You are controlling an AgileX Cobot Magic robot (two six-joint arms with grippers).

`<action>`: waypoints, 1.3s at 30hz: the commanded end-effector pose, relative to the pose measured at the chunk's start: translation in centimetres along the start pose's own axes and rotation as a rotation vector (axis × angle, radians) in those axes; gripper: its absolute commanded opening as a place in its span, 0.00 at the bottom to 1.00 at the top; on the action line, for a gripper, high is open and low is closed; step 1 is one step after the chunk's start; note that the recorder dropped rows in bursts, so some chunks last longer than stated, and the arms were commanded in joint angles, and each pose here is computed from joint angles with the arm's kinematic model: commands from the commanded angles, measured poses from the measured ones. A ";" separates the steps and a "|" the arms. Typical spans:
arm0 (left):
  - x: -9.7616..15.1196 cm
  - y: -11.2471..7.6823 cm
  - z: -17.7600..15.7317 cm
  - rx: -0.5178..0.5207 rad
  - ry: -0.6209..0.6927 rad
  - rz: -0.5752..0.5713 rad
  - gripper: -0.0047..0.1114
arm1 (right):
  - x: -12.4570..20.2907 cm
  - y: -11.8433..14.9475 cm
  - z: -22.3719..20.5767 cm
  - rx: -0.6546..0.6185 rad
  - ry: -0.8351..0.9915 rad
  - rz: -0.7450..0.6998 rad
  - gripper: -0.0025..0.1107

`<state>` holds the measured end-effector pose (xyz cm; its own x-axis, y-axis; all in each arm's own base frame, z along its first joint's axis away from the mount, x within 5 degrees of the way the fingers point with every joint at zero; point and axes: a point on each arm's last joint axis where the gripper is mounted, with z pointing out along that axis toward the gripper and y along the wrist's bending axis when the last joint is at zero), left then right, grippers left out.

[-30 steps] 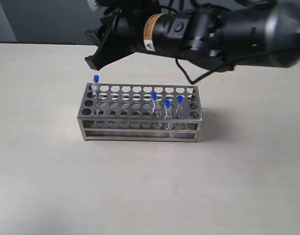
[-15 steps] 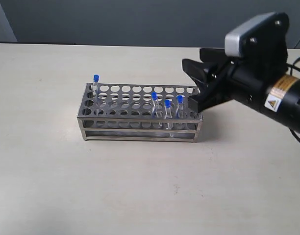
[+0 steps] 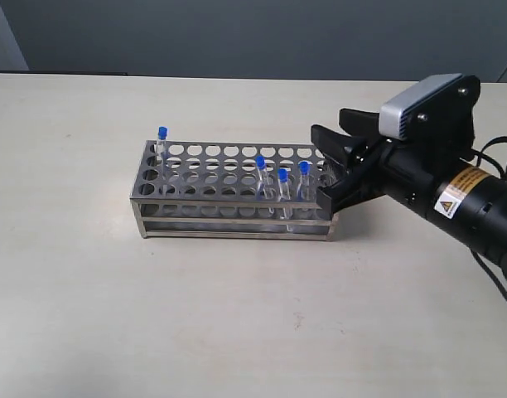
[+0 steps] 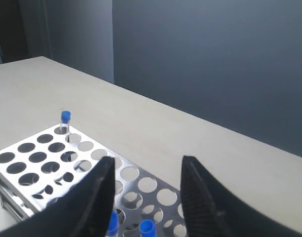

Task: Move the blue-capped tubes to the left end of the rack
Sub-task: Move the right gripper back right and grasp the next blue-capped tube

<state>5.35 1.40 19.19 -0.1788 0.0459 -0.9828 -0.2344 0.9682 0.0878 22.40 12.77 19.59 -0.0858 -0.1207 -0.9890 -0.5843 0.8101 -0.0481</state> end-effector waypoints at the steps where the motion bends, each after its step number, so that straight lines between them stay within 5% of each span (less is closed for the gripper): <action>1: 0.0 0.0 0.0 -0.002 -0.010 -0.003 0.04 | 0.9 -0.4 1.6 0.007 0.025 0.006 0.39; 11: 0.0 0.0 0.0 -0.002 -0.010 -0.003 0.04 | 2.0 -1.0 5.9 -0.003 0.133 -0.012 0.39; 32: 0.0 0.0 0.0 -0.002 -0.010 -0.003 0.04 | 5.1 -1.5 7.3 0.050 0.213 -0.002 0.39; 34: 0.0 0.0 0.0 -0.002 -0.010 -0.003 0.04 | 5.1 -1.5 7.3 0.054 0.217 0.001 0.34; 39: 0.0 0.0 0.0 -0.002 -0.010 -0.003 0.04 | 5.2 -1.5 7.3 0.054 0.224 0.003 0.02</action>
<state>5.35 1.40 19.19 -0.1788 0.0459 -0.9828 -0.2344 0.9682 0.0878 28.56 15.21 13.45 -0.2710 -0.2352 -0.9334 -0.5454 0.8365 -0.0525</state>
